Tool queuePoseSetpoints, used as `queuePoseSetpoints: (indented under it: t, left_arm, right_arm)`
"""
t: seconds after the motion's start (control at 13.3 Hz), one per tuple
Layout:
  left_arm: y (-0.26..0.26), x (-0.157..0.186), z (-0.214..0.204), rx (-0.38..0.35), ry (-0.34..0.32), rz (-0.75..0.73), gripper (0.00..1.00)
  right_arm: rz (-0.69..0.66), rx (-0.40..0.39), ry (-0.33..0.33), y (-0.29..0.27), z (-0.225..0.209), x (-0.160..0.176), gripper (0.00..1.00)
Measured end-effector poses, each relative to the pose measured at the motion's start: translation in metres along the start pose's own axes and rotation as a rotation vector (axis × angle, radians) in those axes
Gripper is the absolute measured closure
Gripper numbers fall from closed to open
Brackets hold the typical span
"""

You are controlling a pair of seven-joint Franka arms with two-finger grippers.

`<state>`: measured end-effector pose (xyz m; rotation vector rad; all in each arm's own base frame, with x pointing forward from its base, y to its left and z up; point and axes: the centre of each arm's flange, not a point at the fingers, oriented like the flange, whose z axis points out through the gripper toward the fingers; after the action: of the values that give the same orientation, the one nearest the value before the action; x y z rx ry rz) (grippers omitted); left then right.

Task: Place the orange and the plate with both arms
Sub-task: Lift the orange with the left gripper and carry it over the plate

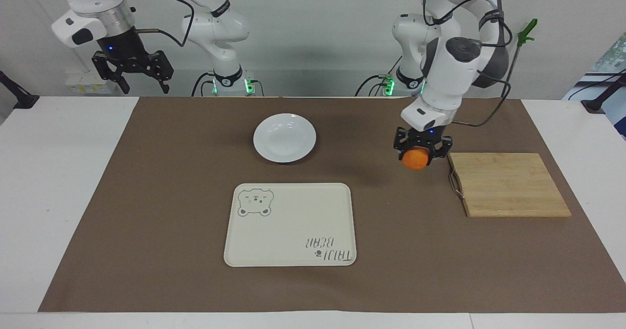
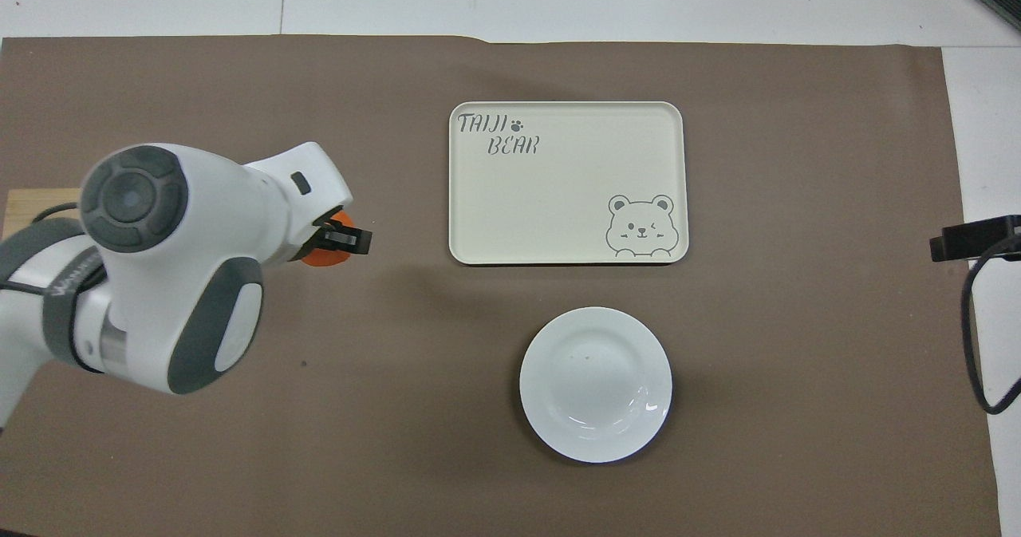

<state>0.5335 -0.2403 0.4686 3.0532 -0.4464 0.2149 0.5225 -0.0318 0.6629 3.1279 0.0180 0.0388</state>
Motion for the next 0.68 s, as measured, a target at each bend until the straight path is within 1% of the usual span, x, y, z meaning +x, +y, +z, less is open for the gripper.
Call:
queuePoseSetpoints:
  t: [0.3,0.53,0.68]
  left_arm:
    - [0.139,-0.02,0.025,-0.058,0.047,-0.032,0.22]
    - [0.219,-0.046,0.045,-0.105,0.065,-0.061,0.22]
    - [0.26,-0.068,0.058,-0.117,0.051,-0.049,0.22]
  right_arm:
    - [0.0,0.0,0.0,0.0,0.0,0.0,0.0]
    - [0.0,0.0,0.0,0.0,0.0,0.0,0.0]
    - [0.0,0.0,0.0,0.0,0.0,0.0,0.0]
